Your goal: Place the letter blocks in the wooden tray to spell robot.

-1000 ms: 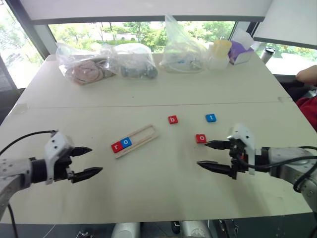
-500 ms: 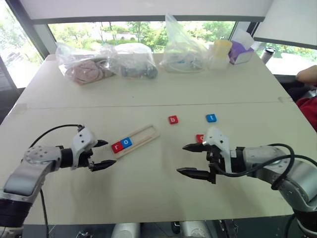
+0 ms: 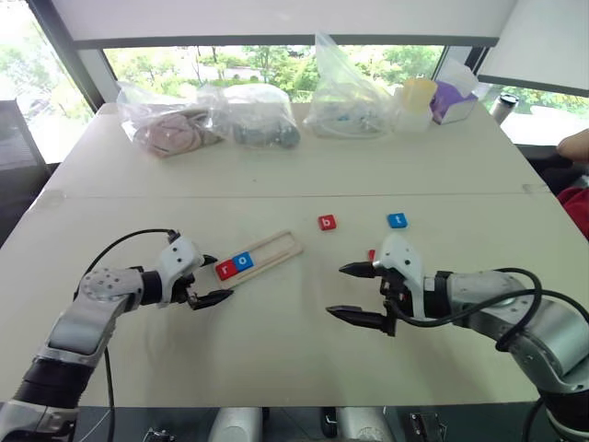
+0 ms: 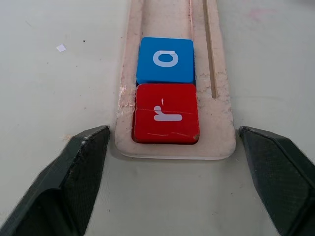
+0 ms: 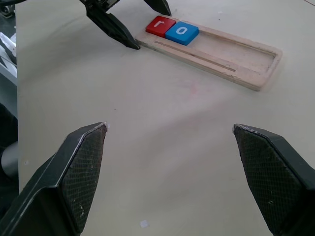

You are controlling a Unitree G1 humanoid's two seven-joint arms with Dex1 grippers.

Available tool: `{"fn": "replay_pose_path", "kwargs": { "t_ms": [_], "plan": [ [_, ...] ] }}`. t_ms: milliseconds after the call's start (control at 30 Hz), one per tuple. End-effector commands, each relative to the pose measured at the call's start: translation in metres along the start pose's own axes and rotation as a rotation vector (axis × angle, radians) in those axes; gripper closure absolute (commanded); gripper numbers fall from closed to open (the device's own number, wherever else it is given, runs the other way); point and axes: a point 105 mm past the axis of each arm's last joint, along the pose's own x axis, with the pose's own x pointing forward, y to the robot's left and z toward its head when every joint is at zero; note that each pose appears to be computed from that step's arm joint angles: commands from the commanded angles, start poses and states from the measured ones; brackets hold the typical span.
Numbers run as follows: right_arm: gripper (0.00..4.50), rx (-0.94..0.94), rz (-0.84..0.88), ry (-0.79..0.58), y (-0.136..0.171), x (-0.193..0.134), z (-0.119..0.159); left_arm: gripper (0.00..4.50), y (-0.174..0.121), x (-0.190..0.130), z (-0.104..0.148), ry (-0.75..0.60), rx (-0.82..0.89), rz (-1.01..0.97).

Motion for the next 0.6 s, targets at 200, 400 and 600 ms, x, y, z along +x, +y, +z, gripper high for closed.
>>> {"fn": "replay_pose_path", "kwargs": {
  "t_ms": [200, 400, 600],
  "plan": [
    [0.25, -0.020, -0.042, -0.003, -0.007, -0.004, -0.002, 1.37, -0.001, -0.001, 0.003, -0.002, 0.069, -0.071],
    [0.25, -0.016, -0.118, -0.008, -0.021, -0.009, -0.006, 1.37, 0.008, -0.005, 0.019, 0.015, 0.233, -0.225],
    [0.25, -0.020, -0.135, -0.003, -0.022, -0.010, -0.009, 1.37, 0.021, 0.013, 0.030, -0.004, 0.319, -0.307]
  ]
}}
